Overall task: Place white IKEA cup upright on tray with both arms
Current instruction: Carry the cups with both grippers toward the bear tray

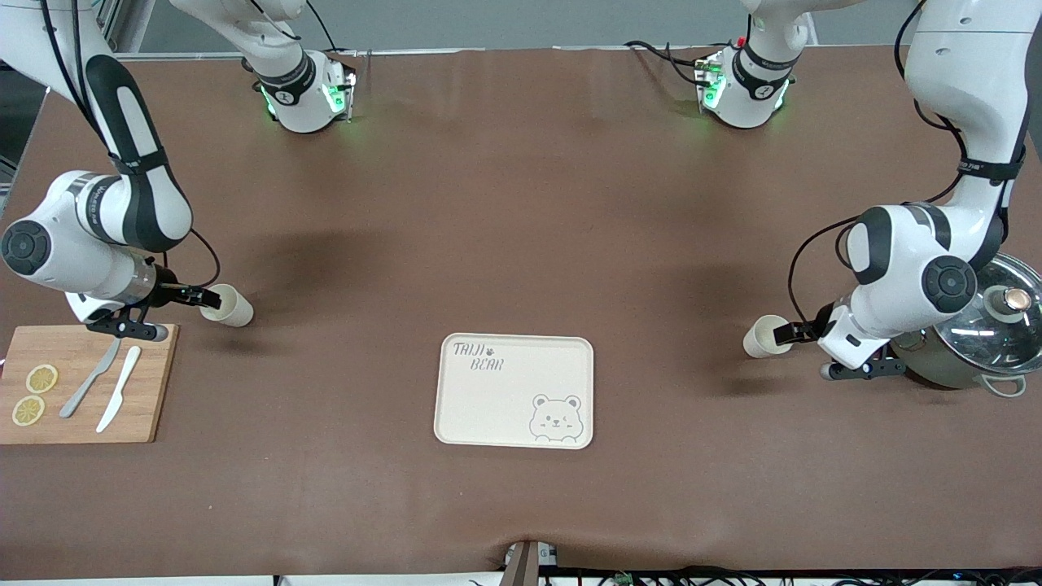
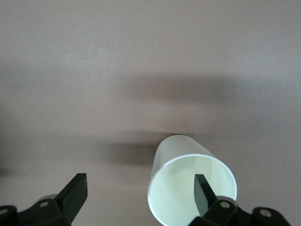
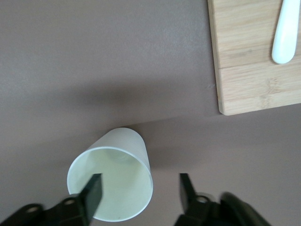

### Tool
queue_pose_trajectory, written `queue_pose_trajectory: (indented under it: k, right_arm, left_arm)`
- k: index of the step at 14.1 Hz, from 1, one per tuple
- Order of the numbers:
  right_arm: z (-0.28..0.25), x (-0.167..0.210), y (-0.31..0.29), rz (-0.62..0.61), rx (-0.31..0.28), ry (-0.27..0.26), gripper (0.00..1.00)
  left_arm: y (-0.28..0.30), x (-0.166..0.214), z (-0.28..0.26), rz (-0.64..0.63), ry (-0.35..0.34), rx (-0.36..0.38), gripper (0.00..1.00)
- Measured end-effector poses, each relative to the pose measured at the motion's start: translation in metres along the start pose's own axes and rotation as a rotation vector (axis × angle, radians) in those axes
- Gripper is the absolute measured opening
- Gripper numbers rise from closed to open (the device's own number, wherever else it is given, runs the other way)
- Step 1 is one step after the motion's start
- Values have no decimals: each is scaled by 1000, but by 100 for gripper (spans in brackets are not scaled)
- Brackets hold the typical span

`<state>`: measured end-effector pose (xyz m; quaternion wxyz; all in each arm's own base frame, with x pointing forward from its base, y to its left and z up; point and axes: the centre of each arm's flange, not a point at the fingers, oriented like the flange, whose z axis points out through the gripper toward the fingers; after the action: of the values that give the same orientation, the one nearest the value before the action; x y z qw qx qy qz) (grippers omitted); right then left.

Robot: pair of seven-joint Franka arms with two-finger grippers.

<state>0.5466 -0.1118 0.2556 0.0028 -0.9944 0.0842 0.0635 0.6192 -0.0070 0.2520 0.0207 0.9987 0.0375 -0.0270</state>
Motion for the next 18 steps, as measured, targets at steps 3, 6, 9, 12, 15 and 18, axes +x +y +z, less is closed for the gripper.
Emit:
queue_pose_trajectory:
  k: [3, 6, 9, 12, 15, 18]
  right_arm:
    - [8, -2, 0, 1, -1, -8, 35]
    - [26, -6, 0, 1, -4, 9, 15]
    - [28, -7, -1, -2, -4, 10, 3]
    - [21, -7, -6, -11, 0, -38, 3]
    - [-15, 5, -17, -27, 6, -112, 3]
    - [-61, 16, -34, -19, 4, -160, 3]
  left_arm:
    - [0, -1, 8, -1, -13, -1, 72]
    - [-1, -1, 14, -1, -19, -1, 41]
    - [0, -1, 15, 0, -16, -2, 11]
    - [18, -1, 7, 24, -4, -15, 4]
    - [38, 1, -4, 28, 14, -29, 4]
    - [76, -2, -31, -12, -20, -42, 4]
